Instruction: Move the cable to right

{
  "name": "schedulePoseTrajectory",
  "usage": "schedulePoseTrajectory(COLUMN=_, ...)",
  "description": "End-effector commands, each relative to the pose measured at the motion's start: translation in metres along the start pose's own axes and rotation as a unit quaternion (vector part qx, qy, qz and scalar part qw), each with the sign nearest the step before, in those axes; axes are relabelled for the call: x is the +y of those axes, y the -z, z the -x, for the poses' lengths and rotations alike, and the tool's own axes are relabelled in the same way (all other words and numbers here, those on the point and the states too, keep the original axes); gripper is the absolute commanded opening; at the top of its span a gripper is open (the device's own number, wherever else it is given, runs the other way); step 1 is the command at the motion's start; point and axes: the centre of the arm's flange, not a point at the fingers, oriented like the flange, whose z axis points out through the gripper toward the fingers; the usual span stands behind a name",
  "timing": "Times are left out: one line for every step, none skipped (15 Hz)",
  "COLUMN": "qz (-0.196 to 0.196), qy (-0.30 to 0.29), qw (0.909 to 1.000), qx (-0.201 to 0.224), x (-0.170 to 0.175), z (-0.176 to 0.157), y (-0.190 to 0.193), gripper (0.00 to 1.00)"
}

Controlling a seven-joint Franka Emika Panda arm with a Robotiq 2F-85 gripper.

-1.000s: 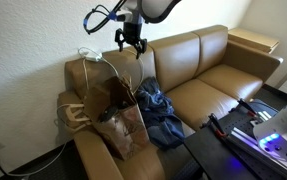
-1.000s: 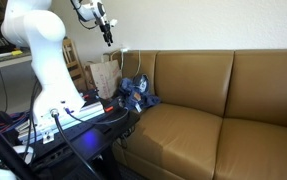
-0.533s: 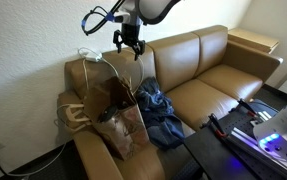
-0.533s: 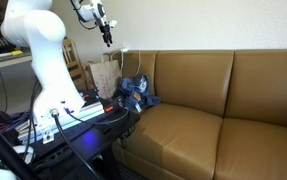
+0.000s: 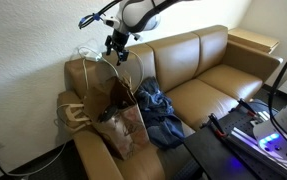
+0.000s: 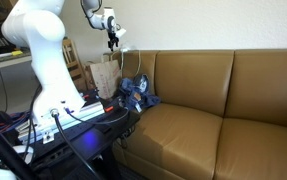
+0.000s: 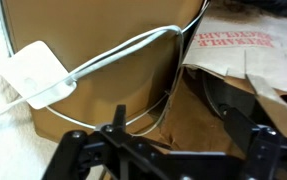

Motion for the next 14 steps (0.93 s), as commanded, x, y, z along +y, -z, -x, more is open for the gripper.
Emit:
schedulePoseTrajectory(qz=0.005, qy=-0.02, qw=0.9997, qx=0.014, x=0.006, z=0.0, y=-0.01, gripper=1.0)
schedulePoseTrajectory(qz=0.006, qy=-0.023, qw=0.9995, qx=0.018, x=0.009, z=0.0, y=-0.017, gripper=1.0)
schedulePoseTrajectory(qz=0.004, qy=-0.023, qw=0.9996, qx=0.018, x=0.007, z=0.0, y=-0.021, gripper=1.0)
schedulePoseTrajectory(qz=0.004, qy=-0.023, qw=0.9996, qx=0.018, x=0.007, z=0.0, y=-0.02, gripper=1.0)
schedulePoseTrajectory(qz=0.005, qy=-0.022, qw=0.9996, qx=0.018, x=0.008, z=-0.001, y=-0.018, gripper=1.0)
schedulePoseTrajectory(qz=0.003, qy=-0.028, qw=0.9996, qx=0.004, x=0.009, z=0.002, y=-0.028, gripper=1.0)
schedulePoseTrajectory(qz=0.007, qy=-0.05, qw=0.9986, qx=0.012, x=0.013, z=0.005, y=-0.035, gripper=1.0)
schedulePoseTrajectory(qz=0.021, qy=-0.1, qw=0.9941, qx=0.035, x=0.019, z=0.007, y=-0.045, gripper=1.0)
schedulePoseTrajectory(qz=0.028, qy=-0.124, qw=0.9909, qx=0.046, x=0.025, z=0.011, y=-0.052, gripper=1.0)
schedulePoseTrajectory(qz=0.038, qy=-0.147, qw=0.987, qx=0.052, x=0.03, z=0.014, y=-0.059, gripper=1.0)
schedulePoseTrajectory(qz=0.052, qy=-0.169, qw=0.9826, qx=0.056, x=0.035, z=0.017, y=-0.064, gripper=1.0)
schedulePoseTrajectory(qz=0.066, qy=-0.19, qw=0.9776, qx=0.061, x=0.042, z=0.02, y=-0.068, gripper=1.0)
schedulePoseTrajectory(qz=0.083, qy=-0.21, qw=0.972, qx=0.066, x=0.047, z=0.021, y=-0.072, gripper=1.0)
schedulePoseTrajectory(qz=0.101, qy=-0.228, qw=0.9657, qx=0.073, x=0.049, z=0.02, y=-0.075, gripper=1.0)
